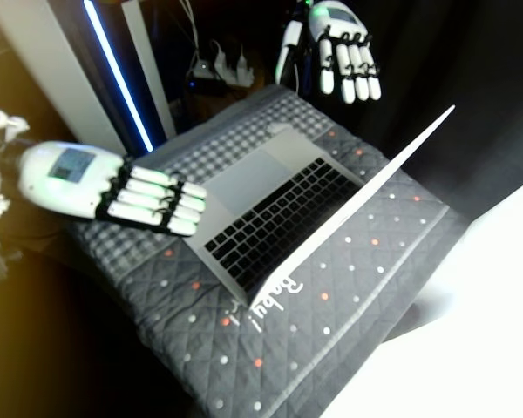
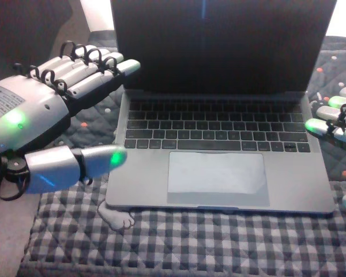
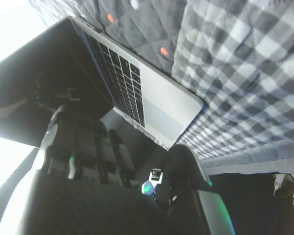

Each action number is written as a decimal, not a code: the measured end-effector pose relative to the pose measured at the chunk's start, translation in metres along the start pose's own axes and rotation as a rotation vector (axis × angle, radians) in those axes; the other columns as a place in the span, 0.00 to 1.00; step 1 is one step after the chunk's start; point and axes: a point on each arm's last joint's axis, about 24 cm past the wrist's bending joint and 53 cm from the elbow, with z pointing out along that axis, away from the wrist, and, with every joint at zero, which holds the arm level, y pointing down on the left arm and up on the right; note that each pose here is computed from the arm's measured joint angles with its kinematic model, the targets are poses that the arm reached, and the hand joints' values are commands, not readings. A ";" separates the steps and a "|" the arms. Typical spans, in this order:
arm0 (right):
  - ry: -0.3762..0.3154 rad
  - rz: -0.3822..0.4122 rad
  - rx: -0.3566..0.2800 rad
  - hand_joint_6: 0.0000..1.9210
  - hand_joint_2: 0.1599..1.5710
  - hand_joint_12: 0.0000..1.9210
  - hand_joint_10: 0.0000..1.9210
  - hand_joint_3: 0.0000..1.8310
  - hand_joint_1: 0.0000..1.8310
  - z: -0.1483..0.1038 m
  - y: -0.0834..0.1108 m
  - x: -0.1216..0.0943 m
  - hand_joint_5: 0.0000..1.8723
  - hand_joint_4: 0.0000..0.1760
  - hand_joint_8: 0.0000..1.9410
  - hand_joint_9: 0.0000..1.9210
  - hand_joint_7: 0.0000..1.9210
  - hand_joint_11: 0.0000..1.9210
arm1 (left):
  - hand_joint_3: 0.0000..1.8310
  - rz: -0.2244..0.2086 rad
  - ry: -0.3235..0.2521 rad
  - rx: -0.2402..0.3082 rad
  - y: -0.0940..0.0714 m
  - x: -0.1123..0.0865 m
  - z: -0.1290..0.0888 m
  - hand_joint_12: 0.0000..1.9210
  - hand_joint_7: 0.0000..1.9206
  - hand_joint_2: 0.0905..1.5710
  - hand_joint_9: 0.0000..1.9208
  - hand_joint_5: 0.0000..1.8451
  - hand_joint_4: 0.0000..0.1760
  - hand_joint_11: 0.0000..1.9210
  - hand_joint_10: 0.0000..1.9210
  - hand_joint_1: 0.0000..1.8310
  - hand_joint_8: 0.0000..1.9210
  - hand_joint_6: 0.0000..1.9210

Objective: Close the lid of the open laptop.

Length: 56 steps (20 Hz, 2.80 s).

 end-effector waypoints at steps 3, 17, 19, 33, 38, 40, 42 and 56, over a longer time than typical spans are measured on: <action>-0.001 0.001 0.002 0.00 0.82 0.00 0.00 0.01 0.00 0.000 0.000 0.000 0.00 0.00 0.00 0.00 0.00 0.00 | 0.00 0.001 0.017 0.018 -0.007 0.005 0.000 0.19 0.02 0.91 0.03 0.01 0.58 0.00 0.01 0.10 0.01 0.00; 0.000 0.002 0.004 0.00 0.83 0.00 0.00 0.00 0.00 0.000 -0.001 0.000 0.00 0.00 0.00 0.00 0.00 0.00 | 0.00 -0.154 0.264 -0.019 -0.007 0.094 -0.022 0.54 0.05 0.91 0.00 0.05 0.00 0.00 0.39 0.09 0.28 0.23; -0.001 0.001 0.003 0.00 0.83 0.00 0.00 0.00 0.00 0.000 -0.001 0.000 0.00 0.00 0.00 0.00 0.00 0.00 | 0.00 -0.167 0.281 -0.029 -0.004 0.102 -0.023 0.60 0.07 0.89 0.00 0.07 0.09 0.00 0.40 0.12 0.25 0.20; -0.234 -0.024 -0.089 0.00 0.83 0.00 0.00 0.00 0.24 0.023 0.022 -0.080 0.00 0.30 0.00 0.00 0.00 0.00 | 0.00 -0.202 0.285 -0.048 0.003 0.108 -0.025 0.58 0.11 0.88 0.00 0.09 0.28 0.00 0.31 0.15 0.07 0.13; -0.283 -0.063 -0.156 0.00 0.86 0.00 0.00 0.01 0.20 0.056 0.044 -0.111 0.00 0.70 0.00 0.00 0.00 0.00 | 0.00 -0.204 0.283 -0.051 0.003 0.108 -0.026 0.49 0.11 0.90 0.00 0.09 0.28 0.00 0.26 0.09 0.05 0.11; -0.313 -0.063 -0.154 0.00 0.87 0.00 0.00 0.01 0.20 0.072 0.043 -0.127 0.00 0.78 0.00 0.00 0.00 0.00 | 0.00 -0.204 0.285 -0.052 0.004 0.108 -0.026 0.43 0.10 0.91 0.00 0.10 0.35 0.00 0.22 0.07 0.03 0.10; -0.302 -0.056 -0.132 0.00 0.87 0.00 0.00 0.01 0.22 0.088 0.038 -0.135 0.00 0.81 0.00 0.00 0.00 0.00 | 0.00 -0.208 0.284 -0.049 0.003 0.109 -0.025 0.42 0.10 0.90 0.00 0.10 0.32 0.00 0.23 0.08 0.02 0.09; -0.307 -0.030 0.060 0.00 0.82 0.00 0.00 0.00 0.35 0.126 -0.012 -0.184 0.00 0.00 0.00 0.00 0.00 0.00 | 0.00 -0.231 0.288 -0.045 0.004 0.116 -0.023 0.16 0.14 0.89 0.02 0.14 0.22 0.00 0.20 0.12 0.00 0.03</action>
